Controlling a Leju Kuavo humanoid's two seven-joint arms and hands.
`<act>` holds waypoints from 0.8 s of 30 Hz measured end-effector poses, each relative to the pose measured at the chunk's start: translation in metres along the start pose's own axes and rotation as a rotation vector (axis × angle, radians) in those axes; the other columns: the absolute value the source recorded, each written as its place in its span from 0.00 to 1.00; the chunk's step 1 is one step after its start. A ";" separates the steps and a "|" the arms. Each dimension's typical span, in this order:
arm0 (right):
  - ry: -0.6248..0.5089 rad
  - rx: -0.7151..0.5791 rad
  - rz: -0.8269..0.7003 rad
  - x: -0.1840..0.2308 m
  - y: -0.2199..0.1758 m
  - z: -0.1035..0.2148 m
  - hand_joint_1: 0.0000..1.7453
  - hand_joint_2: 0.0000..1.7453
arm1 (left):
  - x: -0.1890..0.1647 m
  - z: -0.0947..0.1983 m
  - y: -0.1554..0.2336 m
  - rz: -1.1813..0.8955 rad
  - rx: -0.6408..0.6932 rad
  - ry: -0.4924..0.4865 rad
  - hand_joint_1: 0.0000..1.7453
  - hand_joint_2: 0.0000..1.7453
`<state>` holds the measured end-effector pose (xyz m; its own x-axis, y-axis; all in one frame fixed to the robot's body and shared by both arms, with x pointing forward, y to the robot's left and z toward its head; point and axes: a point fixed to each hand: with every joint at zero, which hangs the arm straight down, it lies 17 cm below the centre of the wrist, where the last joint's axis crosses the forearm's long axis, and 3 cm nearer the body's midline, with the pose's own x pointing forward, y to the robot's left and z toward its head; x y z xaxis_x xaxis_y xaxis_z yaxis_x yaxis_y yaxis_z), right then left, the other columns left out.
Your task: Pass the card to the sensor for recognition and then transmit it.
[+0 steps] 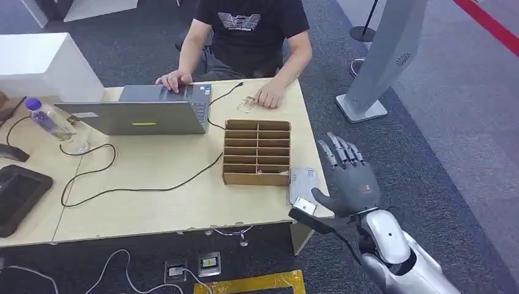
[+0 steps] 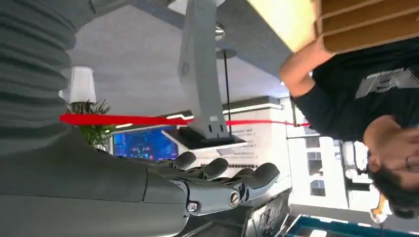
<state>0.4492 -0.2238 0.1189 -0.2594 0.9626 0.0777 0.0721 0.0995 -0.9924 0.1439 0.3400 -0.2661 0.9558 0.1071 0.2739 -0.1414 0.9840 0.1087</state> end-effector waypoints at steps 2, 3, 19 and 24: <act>-0.005 0.023 -0.010 0.011 0.009 0.000 0.00 1.00 | 0.000 0.000 0.000 0.004 0.002 0.001 0.00 0.00; -0.007 0.036 -0.013 0.016 0.013 0.000 0.00 1.00 | 0.000 0.000 0.001 0.004 0.003 0.001 0.00 0.00; -0.159 0.084 -0.007 0.102 0.018 -0.028 0.00 1.00 | -0.002 0.000 0.000 0.010 0.005 0.011 0.00 0.00; -0.177 0.067 -0.027 0.123 0.012 -0.040 0.00 1.00 | -0.002 0.000 -0.001 0.011 0.005 0.011 0.00 0.00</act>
<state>0.4566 -0.0937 0.1209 -0.4263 0.8998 0.0924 0.0003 0.1023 -0.9948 0.1419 0.3392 -0.2668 0.9569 0.1194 0.2646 -0.1532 0.9820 0.1107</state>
